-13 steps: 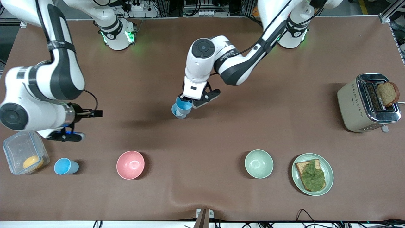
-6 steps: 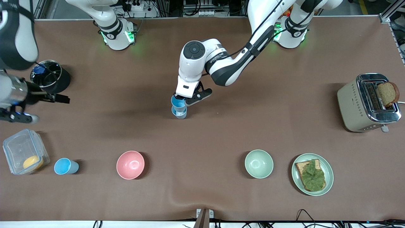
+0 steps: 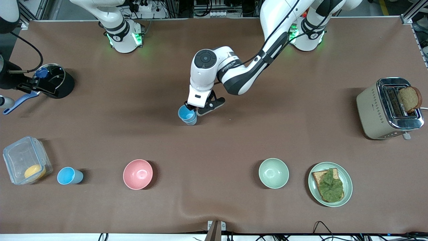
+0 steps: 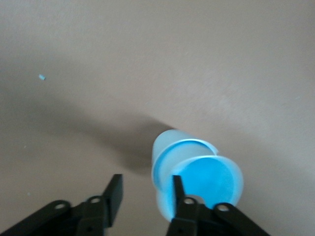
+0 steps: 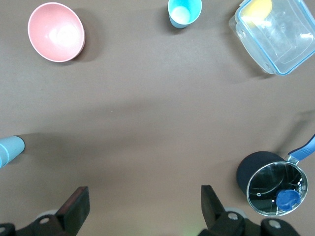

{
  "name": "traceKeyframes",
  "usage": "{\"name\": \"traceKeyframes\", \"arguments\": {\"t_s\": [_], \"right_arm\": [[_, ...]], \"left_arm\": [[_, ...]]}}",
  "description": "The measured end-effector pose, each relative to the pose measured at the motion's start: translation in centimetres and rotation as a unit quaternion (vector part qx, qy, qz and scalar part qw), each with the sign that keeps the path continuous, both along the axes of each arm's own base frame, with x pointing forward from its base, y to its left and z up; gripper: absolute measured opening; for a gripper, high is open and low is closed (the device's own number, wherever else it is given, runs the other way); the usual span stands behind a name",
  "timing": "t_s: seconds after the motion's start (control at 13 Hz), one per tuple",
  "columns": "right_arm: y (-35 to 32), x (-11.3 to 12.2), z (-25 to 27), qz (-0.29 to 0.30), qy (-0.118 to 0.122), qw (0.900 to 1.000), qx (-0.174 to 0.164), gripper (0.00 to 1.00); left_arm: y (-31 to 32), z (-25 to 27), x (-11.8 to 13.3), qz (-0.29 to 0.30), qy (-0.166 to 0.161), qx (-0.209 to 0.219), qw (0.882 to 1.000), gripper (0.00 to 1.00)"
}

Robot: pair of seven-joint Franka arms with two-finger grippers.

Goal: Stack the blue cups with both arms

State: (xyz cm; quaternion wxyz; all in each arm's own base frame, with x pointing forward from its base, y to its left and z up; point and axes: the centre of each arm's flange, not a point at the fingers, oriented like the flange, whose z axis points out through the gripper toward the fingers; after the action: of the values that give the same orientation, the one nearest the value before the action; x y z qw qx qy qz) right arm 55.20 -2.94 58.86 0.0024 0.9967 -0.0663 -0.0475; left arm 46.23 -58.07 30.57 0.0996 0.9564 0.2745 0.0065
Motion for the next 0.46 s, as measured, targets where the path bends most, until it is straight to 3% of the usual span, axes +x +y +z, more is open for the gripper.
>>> {"name": "traceKeyframes", "arguments": {"t_s": [0.15,0.31,0.46], "right_arm": [[0.0,-0.1,-0.4,0.000,0.004,1.000,0.000,1.00],[0.0,-0.2,-0.7,0.000,0.009,1.000,0.000,1.00],[0.0,-0.2,-0.8,0.000,0.012,1.000,0.001,1.00]], "left_arm": [[1.6,4.7,2.9,0.012,-0.050,-0.011,0.999,0.75],[6.7,12.0,6.7,-0.013,-0.094,0.013,0.995,0.99],[14.2,18.2,9.5,-0.082,-0.102,0.073,0.989,1.00]]}}
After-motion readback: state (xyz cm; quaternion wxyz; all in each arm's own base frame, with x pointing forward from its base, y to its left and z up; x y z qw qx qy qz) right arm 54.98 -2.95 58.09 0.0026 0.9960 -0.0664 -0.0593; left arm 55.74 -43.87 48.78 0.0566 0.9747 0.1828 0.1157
